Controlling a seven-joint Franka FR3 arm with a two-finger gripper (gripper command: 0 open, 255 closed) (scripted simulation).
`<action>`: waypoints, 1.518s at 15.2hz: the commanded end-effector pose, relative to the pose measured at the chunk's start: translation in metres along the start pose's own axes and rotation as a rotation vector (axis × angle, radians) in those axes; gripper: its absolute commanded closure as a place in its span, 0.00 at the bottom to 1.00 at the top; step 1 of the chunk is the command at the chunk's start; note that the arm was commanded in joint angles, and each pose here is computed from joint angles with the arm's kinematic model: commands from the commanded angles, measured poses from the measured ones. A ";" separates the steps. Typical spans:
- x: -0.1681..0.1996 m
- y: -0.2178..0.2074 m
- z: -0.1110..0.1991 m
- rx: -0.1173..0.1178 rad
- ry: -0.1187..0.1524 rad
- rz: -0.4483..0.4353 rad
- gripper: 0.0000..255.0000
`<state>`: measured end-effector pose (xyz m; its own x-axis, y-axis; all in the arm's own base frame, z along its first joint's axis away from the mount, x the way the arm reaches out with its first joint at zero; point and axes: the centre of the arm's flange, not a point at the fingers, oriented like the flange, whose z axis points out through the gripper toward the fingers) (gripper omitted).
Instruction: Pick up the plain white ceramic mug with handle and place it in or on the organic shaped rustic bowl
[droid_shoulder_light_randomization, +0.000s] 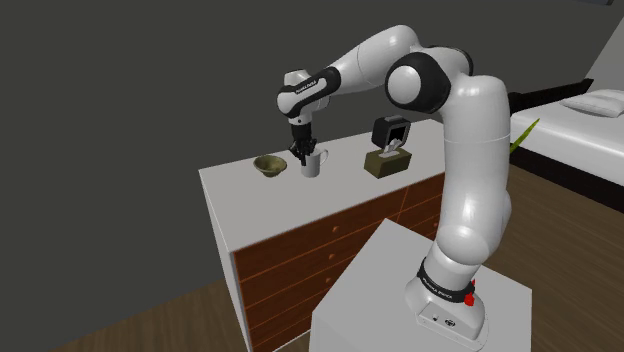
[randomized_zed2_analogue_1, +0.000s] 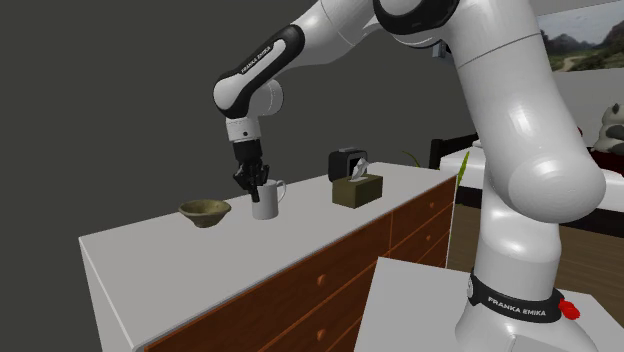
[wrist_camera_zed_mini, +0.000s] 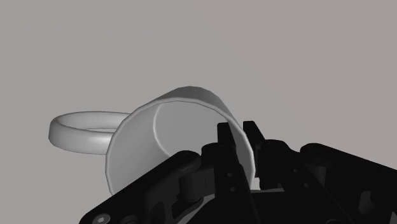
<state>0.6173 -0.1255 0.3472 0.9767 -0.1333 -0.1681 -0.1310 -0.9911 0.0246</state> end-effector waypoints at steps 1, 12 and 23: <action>0.000 0.000 0.000 0.000 0.000 0.000 1.00; -0.010 0.002 -0.057 0.000 0.000 0.000 1.00; -0.020 0.003 -0.114 0.000 0.000 0.000 1.00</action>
<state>0.6177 -0.1262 0.4567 0.9767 -0.1334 -0.1681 -0.1311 -0.9911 0.0246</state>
